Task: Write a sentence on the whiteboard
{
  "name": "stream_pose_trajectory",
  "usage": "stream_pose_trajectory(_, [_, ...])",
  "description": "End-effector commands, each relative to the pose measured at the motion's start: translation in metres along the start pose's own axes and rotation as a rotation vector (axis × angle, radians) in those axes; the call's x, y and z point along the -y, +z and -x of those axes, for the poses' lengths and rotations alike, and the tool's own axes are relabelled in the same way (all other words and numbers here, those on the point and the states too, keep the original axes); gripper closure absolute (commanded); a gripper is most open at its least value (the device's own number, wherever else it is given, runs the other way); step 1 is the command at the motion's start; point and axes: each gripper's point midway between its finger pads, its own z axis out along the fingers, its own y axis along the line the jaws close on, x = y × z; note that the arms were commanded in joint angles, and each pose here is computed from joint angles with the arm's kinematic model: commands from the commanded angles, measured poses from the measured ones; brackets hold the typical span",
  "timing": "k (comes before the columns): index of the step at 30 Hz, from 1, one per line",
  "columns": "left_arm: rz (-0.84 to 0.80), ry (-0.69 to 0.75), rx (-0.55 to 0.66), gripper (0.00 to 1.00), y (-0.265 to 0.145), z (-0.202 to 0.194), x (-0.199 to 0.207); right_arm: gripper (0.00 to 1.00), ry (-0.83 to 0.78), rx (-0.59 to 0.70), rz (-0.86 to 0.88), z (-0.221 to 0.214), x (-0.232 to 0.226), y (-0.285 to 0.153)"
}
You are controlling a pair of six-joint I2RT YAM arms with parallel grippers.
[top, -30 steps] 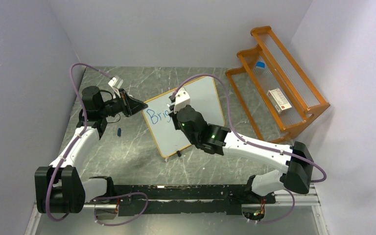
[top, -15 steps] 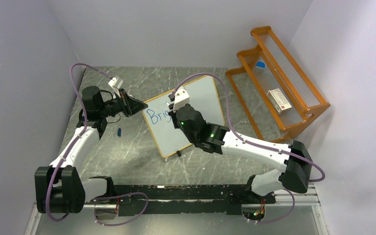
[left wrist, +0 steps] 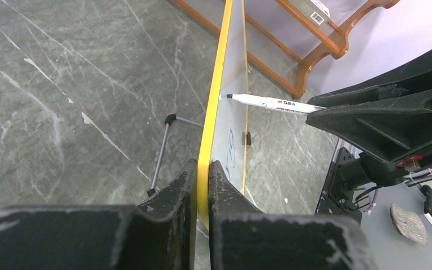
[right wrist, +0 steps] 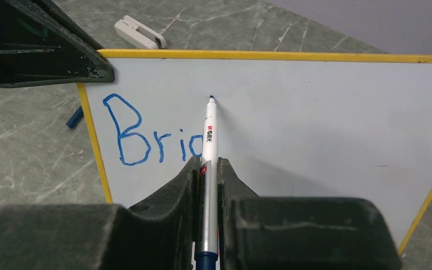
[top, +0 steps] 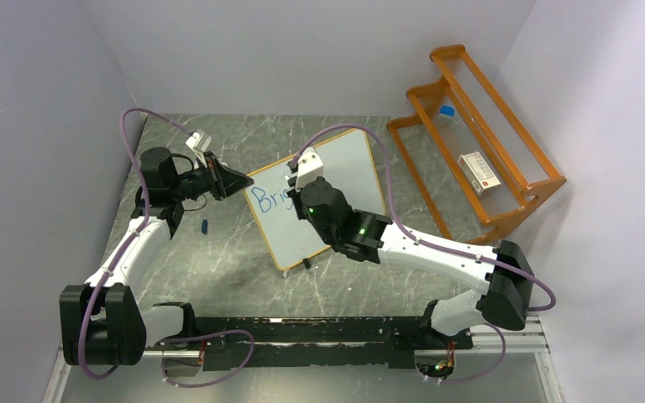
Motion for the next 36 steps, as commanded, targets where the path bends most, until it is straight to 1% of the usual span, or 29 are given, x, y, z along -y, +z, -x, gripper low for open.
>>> stream_pose_trajectory(1, [0.027, -0.070, -0.090, 0.95, 0.004, -0.033, -0.009, 1.00, 0.011, -0.014, -0.006, 0.000, 0.000, 0.003])
stream_pose_trajectory(36, [0.033, -0.071, -0.090, 0.95, 0.004, -0.033, -0.011, 1.00, 0.023, -0.134, 0.006, -0.045, 0.004, -0.017])
